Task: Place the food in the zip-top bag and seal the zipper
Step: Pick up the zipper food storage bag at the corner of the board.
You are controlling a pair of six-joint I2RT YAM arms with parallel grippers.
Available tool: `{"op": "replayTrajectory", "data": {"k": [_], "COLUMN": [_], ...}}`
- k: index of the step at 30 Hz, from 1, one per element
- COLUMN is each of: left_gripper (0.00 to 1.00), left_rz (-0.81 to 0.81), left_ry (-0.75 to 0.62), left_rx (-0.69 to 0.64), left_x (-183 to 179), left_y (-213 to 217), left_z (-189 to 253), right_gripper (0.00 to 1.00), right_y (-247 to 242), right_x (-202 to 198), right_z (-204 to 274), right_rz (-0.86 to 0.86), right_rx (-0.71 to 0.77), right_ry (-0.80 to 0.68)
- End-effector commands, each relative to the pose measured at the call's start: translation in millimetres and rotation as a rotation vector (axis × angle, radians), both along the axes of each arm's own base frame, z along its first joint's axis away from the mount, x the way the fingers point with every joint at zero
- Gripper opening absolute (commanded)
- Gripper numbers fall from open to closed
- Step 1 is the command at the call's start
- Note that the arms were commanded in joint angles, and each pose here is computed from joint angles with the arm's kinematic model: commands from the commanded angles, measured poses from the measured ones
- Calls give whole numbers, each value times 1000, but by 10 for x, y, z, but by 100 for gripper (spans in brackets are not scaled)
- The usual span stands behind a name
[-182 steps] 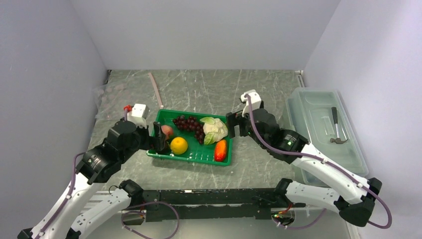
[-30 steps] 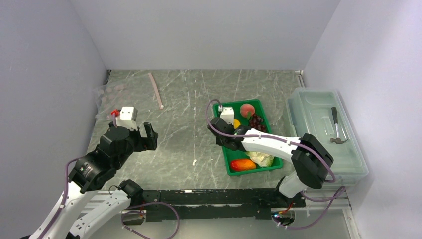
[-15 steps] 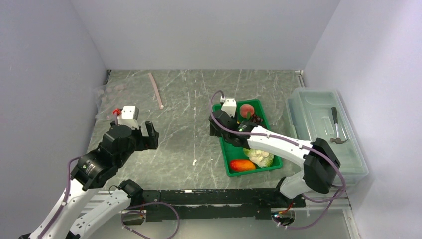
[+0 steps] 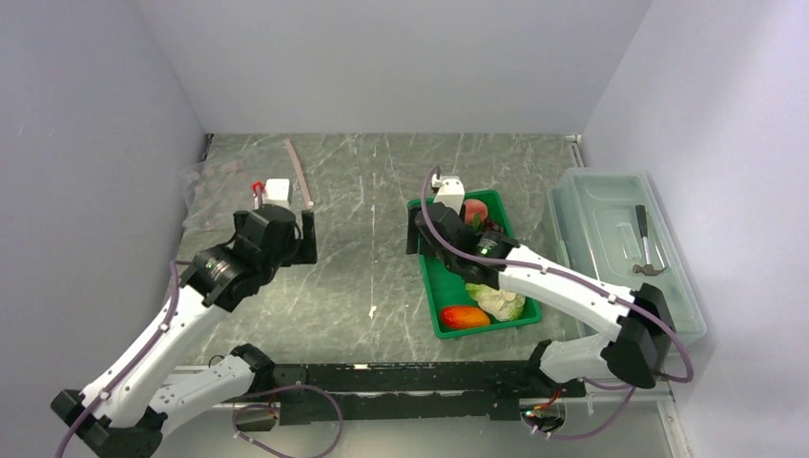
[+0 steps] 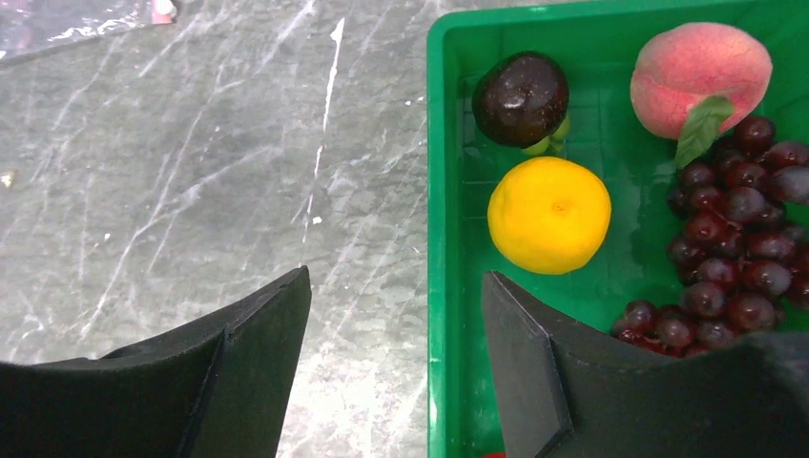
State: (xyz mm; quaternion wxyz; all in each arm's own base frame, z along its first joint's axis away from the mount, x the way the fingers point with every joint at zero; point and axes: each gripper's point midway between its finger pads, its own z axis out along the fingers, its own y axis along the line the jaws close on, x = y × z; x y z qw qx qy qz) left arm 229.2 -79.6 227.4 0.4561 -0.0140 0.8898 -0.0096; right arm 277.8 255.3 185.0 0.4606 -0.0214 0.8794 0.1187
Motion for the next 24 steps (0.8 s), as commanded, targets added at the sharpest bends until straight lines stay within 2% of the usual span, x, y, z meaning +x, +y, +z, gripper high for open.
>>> {"op": "replayTrajectory", "data": {"k": [1,7,16,24], "left_gripper": [100,100,97,88], "left_rz": [103,170,268,329], "left_ry": [-87,-38,74,178], "left_rx": [33,152,165,147], "left_x": [252,604,1258,1878], "left_y": [74,133,297,499], "left_z": [347,360,70,-270], "right_gripper": [70,72,72,73], "right_y": [-111,-263,-392,-463], "right_x": [-53,-172,-322,-486], "right_z": [225,279,276,264], "right_rz": [24,30,60,105], "right_rx": [20,52,73,112], "right_ry": [-51,-81,-89,-87]}}
